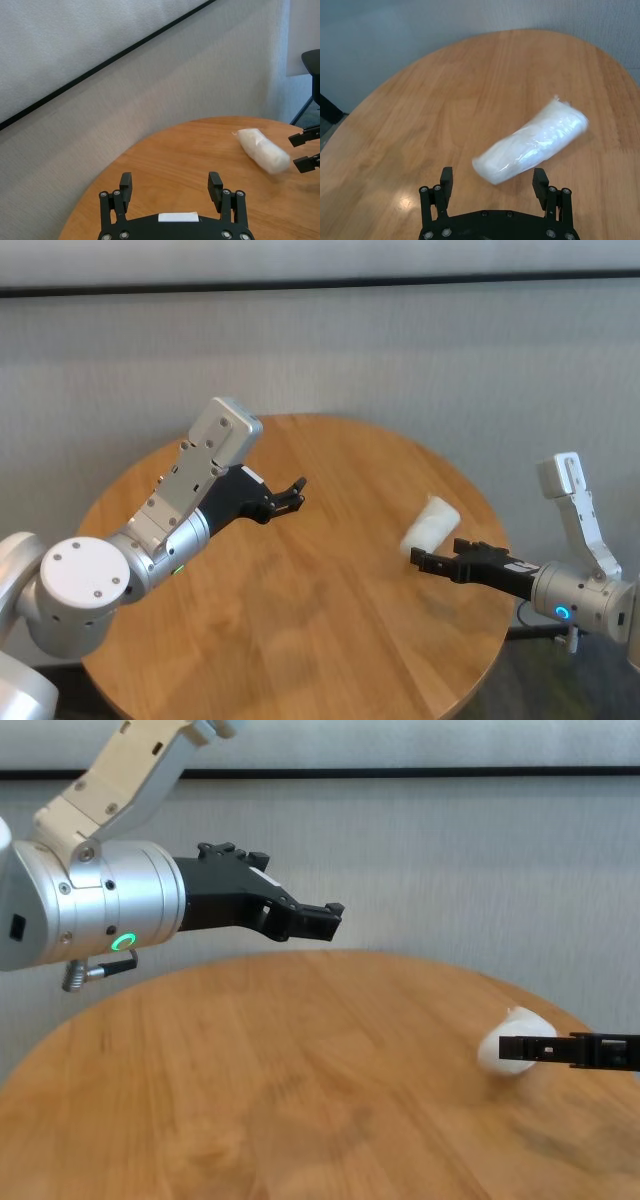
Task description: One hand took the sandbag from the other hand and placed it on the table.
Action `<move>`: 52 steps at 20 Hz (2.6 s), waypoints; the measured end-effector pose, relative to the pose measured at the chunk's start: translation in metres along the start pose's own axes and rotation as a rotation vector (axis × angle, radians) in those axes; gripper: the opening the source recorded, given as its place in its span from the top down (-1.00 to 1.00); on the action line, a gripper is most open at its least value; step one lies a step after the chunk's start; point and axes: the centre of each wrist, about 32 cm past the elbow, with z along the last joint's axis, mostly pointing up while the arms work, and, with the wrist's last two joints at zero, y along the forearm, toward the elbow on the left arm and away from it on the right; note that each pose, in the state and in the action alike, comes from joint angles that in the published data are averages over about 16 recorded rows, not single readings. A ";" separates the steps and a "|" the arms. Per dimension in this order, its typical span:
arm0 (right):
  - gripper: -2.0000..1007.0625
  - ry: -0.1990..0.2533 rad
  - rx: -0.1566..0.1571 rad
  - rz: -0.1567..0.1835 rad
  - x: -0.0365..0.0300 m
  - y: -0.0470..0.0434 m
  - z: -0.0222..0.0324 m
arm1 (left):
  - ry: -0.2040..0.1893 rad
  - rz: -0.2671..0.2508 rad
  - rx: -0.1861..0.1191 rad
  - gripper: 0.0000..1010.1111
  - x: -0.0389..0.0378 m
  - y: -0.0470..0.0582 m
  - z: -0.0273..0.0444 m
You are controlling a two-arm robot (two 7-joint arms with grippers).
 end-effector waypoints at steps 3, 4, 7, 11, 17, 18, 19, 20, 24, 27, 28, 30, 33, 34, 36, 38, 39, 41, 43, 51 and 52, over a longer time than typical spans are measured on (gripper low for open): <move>-0.97 0.000 0.001 0.000 0.0000 -0.0001 0.0001 | 0.000 0.000 0.000 -0.98 0.0000 0.000 0.0000; -0.97 0.000 0.001 0.000 0.0000 -0.0001 0.0001 | 0.000 0.000 0.000 -0.98 0.0000 0.000 0.0000; -0.99 0.000 0.002 0.000 0.0000 -0.0002 0.0001 | 0.000 0.000 0.000 -0.98 0.0000 0.000 0.0000; -0.99 0.000 0.002 0.000 0.0001 -0.0003 0.0001 | 0.000 0.000 0.000 -0.98 0.0000 0.000 0.0000; -0.99 0.000 0.003 0.000 0.0001 -0.0005 0.0002 | 0.000 0.000 0.000 -0.98 0.0000 0.000 0.0000; -0.99 0.000 0.003 0.000 0.0001 -0.0005 0.0002 | 0.000 0.000 0.000 -0.98 0.0000 0.000 0.0000; -0.99 0.000 0.004 0.000 0.0001 -0.0005 0.0002 | 0.000 0.000 0.000 -0.98 0.0000 0.000 0.0000; -0.99 0.000 0.004 0.000 0.0000 -0.0005 0.0002 | 0.000 0.000 0.000 -0.98 0.0000 0.000 0.0000; -0.99 -0.001 0.004 0.001 -0.0001 -0.0004 0.0004 | 0.000 0.000 0.000 -0.98 0.0000 0.000 0.0000; -0.99 -0.011 0.009 0.001 -0.0014 0.0007 0.0018 | 0.000 0.000 0.000 -0.98 0.0000 0.000 0.0000; -0.99 -0.016 0.012 0.002 -0.0021 0.0013 0.0025 | 0.000 0.000 0.000 -0.98 0.0000 0.000 0.0000; -0.99 -0.029 0.017 0.004 -0.0039 0.0029 0.0044 | 0.000 0.000 0.000 -0.98 0.0000 0.000 0.0000; -0.99 -0.051 0.026 0.008 -0.0074 0.0061 0.0077 | 0.000 0.000 0.000 -0.98 0.0000 0.000 0.0000; -0.99 -0.060 0.029 0.009 -0.0089 0.0074 0.0089 | 0.000 0.000 0.000 -0.98 0.0000 0.000 0.0000; -0.99 -0.081 0.037 0.012 -0.0125 0.0104 0.0115 | 0.000 0.000 0.000 -0.98 0.0000 0.000 0.0000; -0.99 -0.107 0.046 0.015 -0.0169 0.0141 0.0146 | 0.000 0.000 0.000 -0.98 0.0000 0.000 0.0000; -0.99 -0.122 0.052 0.016 -0.0195 0.0162 0.0163 | 0.000 0.000 0.000 -0.98 0.0000 0.000 0.0000; -0.99 -0.152 0.064 0.018 -0.0246 0.0203 0.0195 | 0.002 0.002 0.000 -0.98 0.0001 0.000 -0.0001; -0.99 -0.181 0.076 0.019 -0.0300 0.0247 0.0224 | 0.005 0.007 0.001 -0.98 0.0004 0.000 -0.0002; -0.99 -0.289 0.137 0.018 -0.0522 0.0446 0.0336 | 0.032 0.053 0.019 -0.98 0.0032 0.005 0.0003; -0.99 -0.301 0.145 0.018 -0.0549 0.0472 0.0350 | 0.037 0.060 0.023 -0.98 0.0035 0.005 0.0003</move>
